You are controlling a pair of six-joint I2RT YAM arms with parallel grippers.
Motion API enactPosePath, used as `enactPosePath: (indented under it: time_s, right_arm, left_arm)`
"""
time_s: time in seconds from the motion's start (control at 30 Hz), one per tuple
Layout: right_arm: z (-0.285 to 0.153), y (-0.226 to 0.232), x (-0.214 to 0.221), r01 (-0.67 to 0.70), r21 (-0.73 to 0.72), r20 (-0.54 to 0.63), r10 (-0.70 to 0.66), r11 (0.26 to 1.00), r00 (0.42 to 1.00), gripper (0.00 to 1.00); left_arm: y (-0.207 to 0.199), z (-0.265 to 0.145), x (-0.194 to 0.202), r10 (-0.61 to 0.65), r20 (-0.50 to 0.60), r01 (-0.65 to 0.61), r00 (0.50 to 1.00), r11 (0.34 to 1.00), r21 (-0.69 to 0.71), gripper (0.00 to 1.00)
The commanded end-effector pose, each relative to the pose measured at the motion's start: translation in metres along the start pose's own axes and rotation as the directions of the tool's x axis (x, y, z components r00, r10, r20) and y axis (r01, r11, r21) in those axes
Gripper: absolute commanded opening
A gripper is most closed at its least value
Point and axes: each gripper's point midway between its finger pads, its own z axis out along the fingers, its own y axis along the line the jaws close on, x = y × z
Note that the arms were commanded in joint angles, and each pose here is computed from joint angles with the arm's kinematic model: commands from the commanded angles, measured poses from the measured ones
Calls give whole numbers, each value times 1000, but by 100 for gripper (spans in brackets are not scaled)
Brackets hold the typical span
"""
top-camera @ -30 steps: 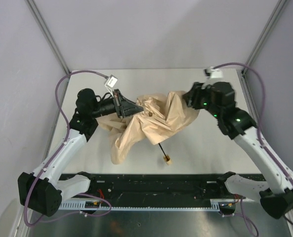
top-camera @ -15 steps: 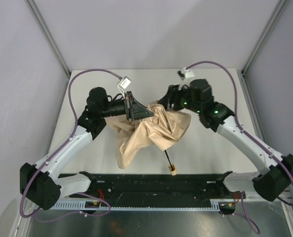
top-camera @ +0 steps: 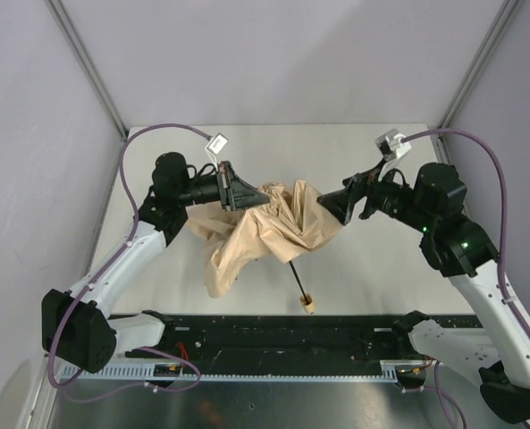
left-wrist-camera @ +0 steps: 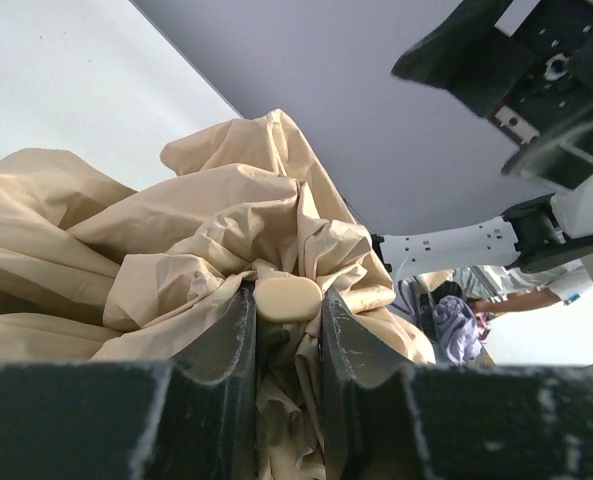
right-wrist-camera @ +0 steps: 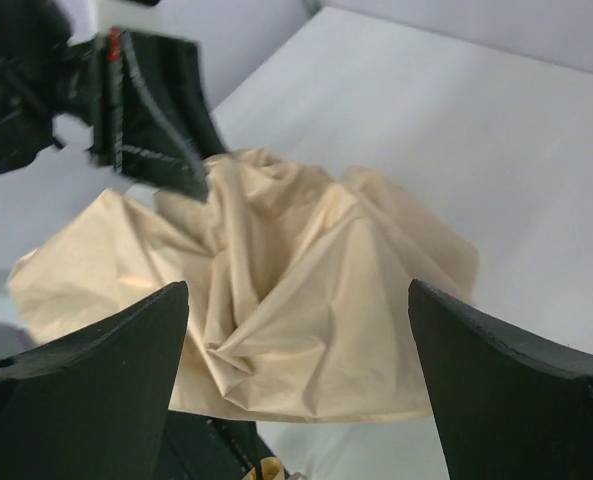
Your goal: Put away the umbrella
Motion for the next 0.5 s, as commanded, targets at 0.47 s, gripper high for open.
enactPosePath:
  time_s: [0.47]
  right_arm:
    - [71, 106, 87, -50, -489, -162, -34, 871, 986, 99]
  left_arm:
    - [-61, 16, -4, 64, -39, -56, 997, 983, 173, 0]
